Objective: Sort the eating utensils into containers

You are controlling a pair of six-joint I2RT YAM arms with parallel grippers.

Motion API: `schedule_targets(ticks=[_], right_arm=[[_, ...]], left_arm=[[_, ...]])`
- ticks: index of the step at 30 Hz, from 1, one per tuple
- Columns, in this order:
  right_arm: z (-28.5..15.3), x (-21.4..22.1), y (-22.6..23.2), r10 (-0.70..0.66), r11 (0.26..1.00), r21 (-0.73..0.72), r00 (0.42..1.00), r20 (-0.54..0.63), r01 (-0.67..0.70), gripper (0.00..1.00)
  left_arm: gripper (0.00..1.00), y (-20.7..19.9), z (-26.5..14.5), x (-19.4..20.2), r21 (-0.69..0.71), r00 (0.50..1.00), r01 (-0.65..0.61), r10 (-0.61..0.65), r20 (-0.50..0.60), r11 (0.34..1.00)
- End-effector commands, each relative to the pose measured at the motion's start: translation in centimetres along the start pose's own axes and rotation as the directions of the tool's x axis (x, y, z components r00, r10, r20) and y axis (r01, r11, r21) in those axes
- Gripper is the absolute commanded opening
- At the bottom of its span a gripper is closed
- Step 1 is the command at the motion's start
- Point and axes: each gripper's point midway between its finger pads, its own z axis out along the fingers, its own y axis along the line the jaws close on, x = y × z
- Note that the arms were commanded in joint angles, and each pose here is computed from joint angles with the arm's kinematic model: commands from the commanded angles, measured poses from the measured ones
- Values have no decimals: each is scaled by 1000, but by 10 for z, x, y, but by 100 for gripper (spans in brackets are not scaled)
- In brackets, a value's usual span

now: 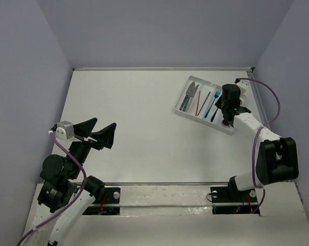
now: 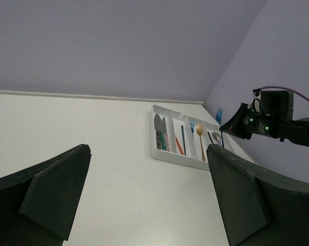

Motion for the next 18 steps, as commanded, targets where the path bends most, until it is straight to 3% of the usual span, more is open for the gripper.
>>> schedule_targets(ticks=[1,11,18], right_arm=[[20,-9,-2,-29,999,-38,1000,-1,29,0],[87,2,-10,-94,995,24,993,-72,96,0],[101,9,-14,-96,993,66,990,-99,103,1]], left_arm=[[99,-8,-2,-15,38,998,-3,1,60,999],[99,-9,-1,-15,41,998,-2,0,57,999],[99,-8,0,-14,38,999,-3,1,52,999]])
